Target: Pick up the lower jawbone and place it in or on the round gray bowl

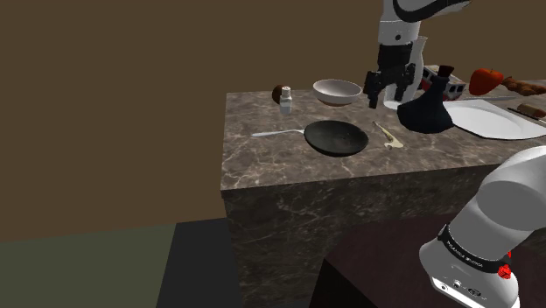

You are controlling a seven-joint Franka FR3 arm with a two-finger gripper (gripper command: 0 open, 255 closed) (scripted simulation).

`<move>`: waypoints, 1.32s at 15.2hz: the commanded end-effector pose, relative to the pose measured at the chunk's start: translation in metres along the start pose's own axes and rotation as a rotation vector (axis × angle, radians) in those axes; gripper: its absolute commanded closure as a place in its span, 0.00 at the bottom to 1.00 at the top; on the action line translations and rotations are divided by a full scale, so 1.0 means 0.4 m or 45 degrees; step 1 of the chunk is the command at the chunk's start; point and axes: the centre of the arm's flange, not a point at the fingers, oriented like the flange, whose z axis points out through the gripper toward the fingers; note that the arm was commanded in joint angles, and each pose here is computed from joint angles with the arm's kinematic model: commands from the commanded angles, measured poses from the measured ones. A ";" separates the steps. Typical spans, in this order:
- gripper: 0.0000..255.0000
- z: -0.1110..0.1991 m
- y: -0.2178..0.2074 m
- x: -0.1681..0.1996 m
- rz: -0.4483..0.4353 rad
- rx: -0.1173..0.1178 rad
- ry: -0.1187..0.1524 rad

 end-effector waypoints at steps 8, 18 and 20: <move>0.00 0.158 0.068 0.037 0.343 -0.127 -0.114; 0.00 0.192 0.071 0.034 0.343 -0.127 -0.114; 1.00 0.192 0.071 0.034 0.343 -0.127 -0.114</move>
